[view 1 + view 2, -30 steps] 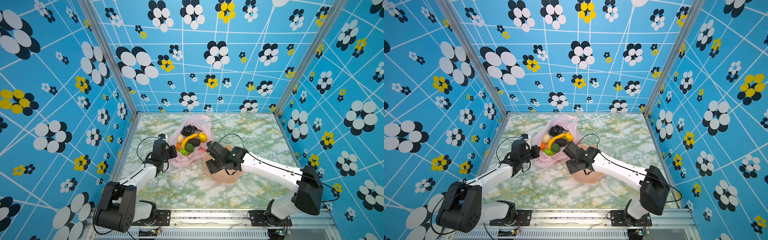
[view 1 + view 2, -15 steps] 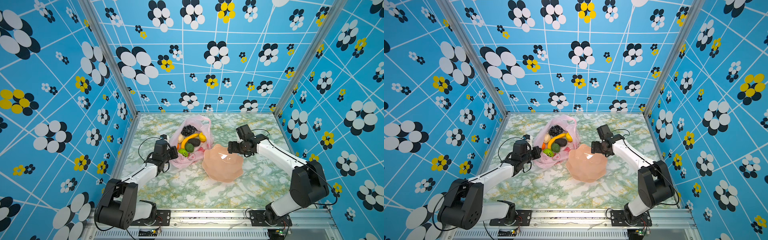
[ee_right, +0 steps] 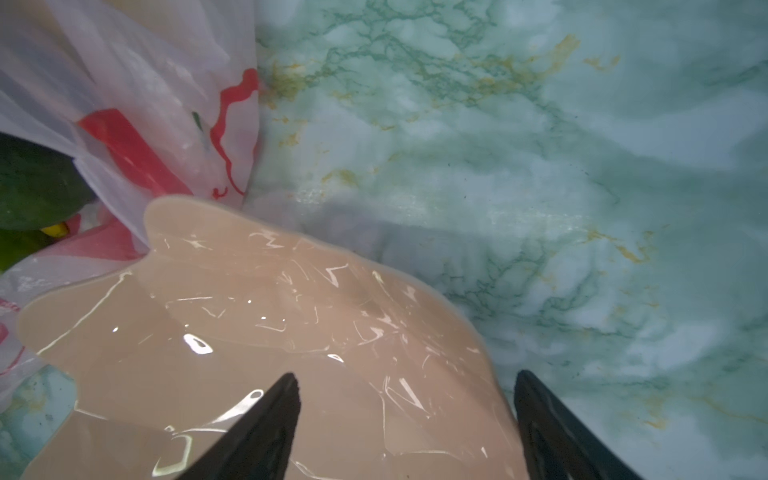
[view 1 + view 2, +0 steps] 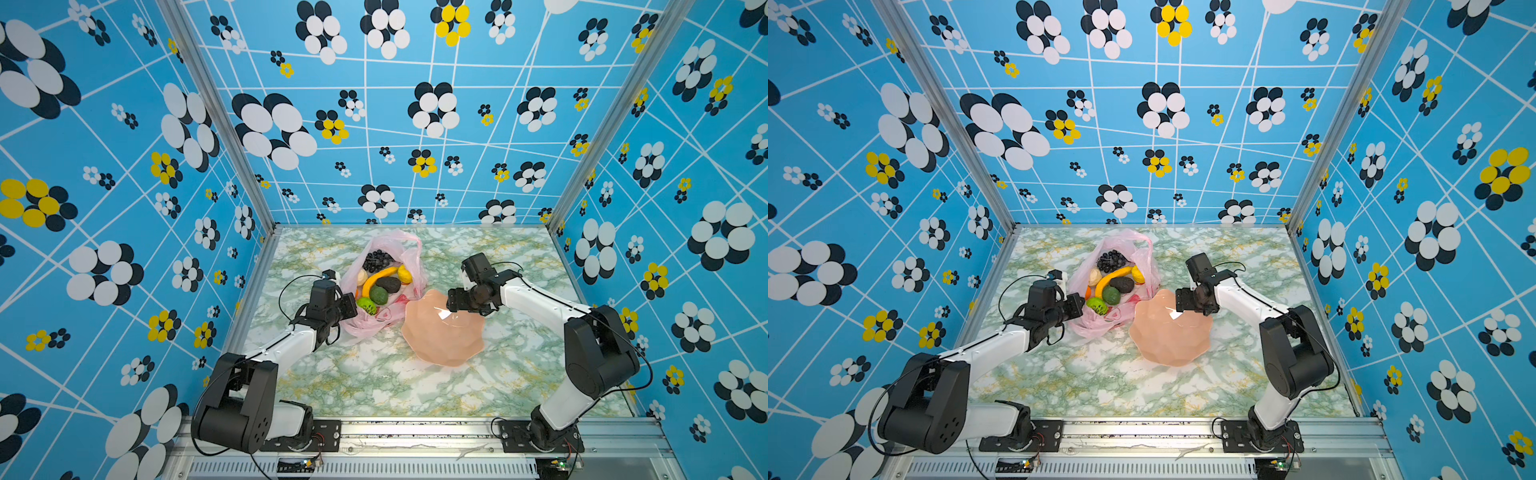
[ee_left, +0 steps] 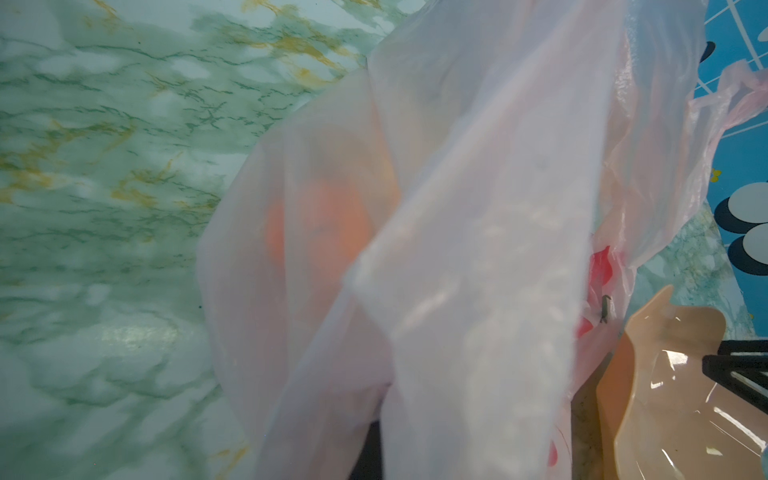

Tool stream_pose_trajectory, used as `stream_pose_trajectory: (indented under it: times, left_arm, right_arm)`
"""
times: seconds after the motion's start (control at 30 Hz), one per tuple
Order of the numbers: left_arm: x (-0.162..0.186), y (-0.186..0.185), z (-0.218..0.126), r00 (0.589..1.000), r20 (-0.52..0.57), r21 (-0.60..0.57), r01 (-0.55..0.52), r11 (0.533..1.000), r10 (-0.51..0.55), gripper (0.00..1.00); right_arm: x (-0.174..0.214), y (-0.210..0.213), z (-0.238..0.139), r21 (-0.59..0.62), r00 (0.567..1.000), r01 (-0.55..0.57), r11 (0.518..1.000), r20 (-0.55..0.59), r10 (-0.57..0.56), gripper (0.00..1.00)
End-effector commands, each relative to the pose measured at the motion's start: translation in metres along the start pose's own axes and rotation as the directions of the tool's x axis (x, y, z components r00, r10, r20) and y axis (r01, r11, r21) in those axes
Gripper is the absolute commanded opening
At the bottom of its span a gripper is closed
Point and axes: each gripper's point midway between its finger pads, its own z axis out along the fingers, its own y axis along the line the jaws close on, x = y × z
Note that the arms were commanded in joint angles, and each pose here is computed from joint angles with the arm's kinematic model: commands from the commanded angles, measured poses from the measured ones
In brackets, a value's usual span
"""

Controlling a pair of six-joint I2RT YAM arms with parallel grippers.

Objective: Take the fake fruits out of the plastic bag
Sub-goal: 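Drag the peach plate with the right gripper to beside the bag, then release the plate and lower the right gripper into the bag opening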

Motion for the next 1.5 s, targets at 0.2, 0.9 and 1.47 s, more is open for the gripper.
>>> stream_pose_trajectory:
  times: [0.2,0.9,1.47]
  left_arm:
    - [-0.008,-0.001,-0.004,1.0,0.024,-0.024,-0.009,1.0,0.009,0.0]
    - [-0.007,0.011,-0.008,0.998,0.052,-0.075,0.035,0.997,-0.031,0.0]
    - [-0.002,0.007,-0.003,0.999,0.026,-0.052,0.045,0.998,-0.043,0.0]
  right_arm:
    - [0.023,0.037,0.012,-0.026,0.989,0.125,0.992,-0.074,-0.127,0.78]
    - [-0.044,0.109,-0.073,0.037,0.943,0.236,0.971,0.235,-0.238,0.75]
    - [-0.115,0.204,-0.001,-0.048,0.932,0.251,0.967,0.281,-0.228,0.6]
